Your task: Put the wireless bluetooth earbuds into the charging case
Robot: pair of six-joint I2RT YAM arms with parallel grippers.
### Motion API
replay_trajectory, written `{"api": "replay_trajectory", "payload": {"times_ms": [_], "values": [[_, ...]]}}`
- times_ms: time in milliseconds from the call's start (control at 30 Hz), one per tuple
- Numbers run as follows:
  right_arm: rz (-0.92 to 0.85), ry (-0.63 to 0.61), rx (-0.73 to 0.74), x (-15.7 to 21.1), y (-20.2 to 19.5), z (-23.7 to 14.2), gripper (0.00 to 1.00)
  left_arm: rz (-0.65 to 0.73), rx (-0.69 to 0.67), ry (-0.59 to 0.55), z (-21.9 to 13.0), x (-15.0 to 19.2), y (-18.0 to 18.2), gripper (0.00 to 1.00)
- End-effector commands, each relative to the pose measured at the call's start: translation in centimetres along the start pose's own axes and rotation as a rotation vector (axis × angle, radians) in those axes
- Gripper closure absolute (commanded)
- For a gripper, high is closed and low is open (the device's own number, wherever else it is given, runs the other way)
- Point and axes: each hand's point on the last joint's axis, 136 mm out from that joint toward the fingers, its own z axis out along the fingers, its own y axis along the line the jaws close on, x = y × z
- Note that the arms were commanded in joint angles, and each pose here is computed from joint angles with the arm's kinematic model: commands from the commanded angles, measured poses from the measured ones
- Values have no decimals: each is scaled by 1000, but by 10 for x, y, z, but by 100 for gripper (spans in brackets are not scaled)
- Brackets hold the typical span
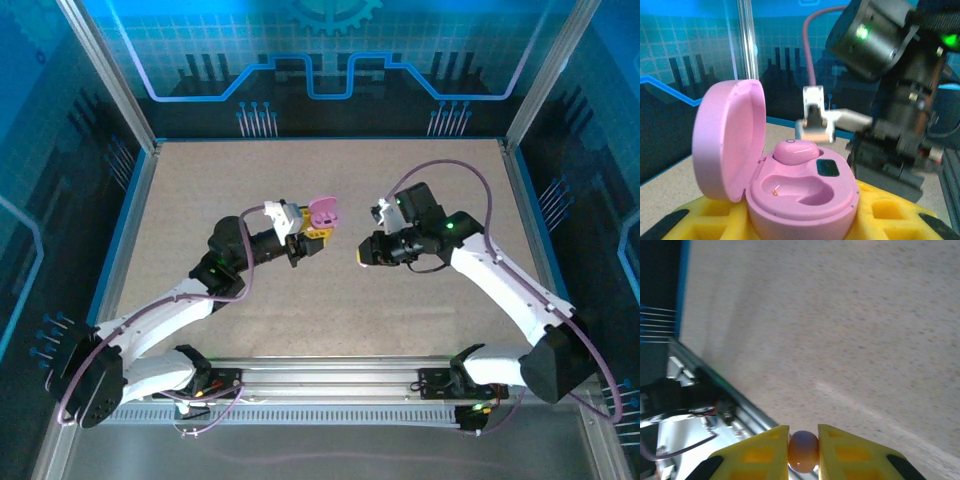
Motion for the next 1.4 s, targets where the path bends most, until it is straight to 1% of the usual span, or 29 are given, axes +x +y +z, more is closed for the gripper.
{"api": "replay_trajectory", "payload": {"times_ms": [0, 233, 533, 667, 867, 967, 1233, 1367], "values": [[-31, -45, -215, -13, 49, -27, 79, 25, -5, -21, 2, 0, 0, 68], [-86, -69, -439, -17, 95, -56, 79, 23, -8, -15, 4, 5, 2, 68], [-121, -100, -557, -28, 124, -76, 79, 30, 10, 0, 7, 12, -1, 68], [-116, -113, -551, -34, 126, -78, 79, 46, 17, 5, 7, 14, -4, 68], [-111, -154, -485, -46, 124, -75, 79, 81, 30, 9, 10, 15, -10, 68], [-116, -161, -487, -50, 128, -73, 79, 100, 35, 20, 12, 16, -12, 68], [-134, -190, -354, -57, 125, -56, 78, 110, 34, 14, 15, 15, -15, 68], [-147, -199, -326, -59, 126, -52, 78, 110, 34, 12, 16, 14, -16, 68]]}}
